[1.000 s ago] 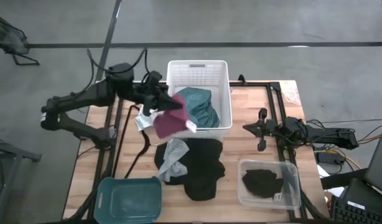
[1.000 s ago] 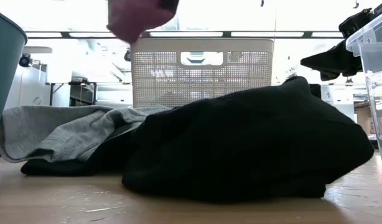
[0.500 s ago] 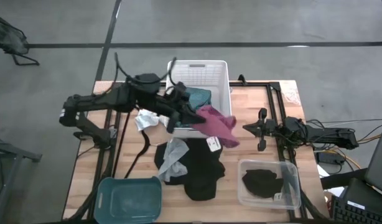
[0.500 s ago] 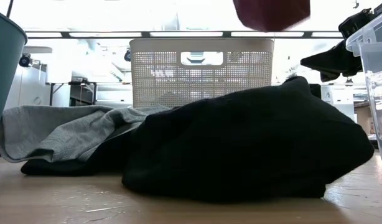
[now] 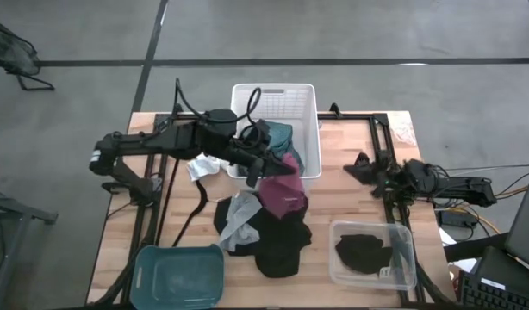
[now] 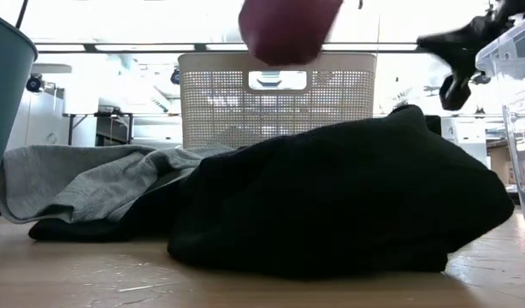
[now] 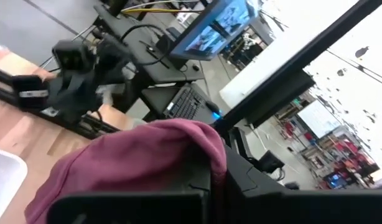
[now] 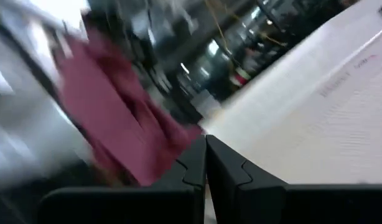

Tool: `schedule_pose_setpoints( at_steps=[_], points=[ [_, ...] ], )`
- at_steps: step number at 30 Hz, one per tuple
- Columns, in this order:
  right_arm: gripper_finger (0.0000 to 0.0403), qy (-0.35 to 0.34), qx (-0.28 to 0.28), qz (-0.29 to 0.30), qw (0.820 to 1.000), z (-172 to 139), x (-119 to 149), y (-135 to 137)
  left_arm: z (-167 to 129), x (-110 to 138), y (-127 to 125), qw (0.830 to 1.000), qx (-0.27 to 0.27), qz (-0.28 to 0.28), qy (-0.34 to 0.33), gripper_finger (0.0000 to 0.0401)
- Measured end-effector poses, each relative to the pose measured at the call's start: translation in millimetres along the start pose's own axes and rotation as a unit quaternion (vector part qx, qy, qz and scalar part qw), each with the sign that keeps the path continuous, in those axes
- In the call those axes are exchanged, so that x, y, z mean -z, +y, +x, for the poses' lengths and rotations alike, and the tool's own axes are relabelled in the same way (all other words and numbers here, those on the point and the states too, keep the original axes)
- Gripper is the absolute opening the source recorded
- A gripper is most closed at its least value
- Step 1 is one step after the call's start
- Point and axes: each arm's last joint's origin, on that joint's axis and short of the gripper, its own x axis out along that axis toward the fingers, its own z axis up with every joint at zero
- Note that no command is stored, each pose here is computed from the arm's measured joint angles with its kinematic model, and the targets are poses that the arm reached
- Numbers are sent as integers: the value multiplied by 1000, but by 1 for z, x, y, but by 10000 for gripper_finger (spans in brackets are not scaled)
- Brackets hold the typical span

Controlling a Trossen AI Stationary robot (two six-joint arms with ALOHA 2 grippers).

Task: Pick & Place Cloths
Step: Put the red underwear into the transparent bin

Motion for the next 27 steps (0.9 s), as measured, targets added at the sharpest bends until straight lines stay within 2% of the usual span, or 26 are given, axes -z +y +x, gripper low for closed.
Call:
schedule_pose_setpoints(
  at_steps=[3,6,8,11,14,18,20,22,27],
  points=[
    [9,-80,-38,106,990,-1,-13,9,4,2,3,1000,-9,-6,-1,7],
    [9,-141,-78,134,978,-5,-23,17,7,3,4,1000,-12,-4,-2,7],
    [9,-147,-96,135,975,-6,-26,20,7,3,4,1000,-13,-3,-2,7],
    [8,-111,-125,140,976,-2,-32,31,8,3,5,1000,-17,4,-5,7],
    [8,-59,-138,122,981,10,-49,54,7,3,5,1000,-20,3,-7,8],
    [9,49,-95,51,993,44,-68,86,7,3,5,1000,-20,3,-8,7],
    [8,113,-74,8,991,66,-72,98,7,2,5,999,-30,1,-15,8],
    [9,165,-57,5,985,89,-75,108,6,1,5,999,-37,-4,-22,8],
    [9,212,-36,-33,976,139,-84,128,3,-3,2,999,-40,6,-33,8]
  ],
)
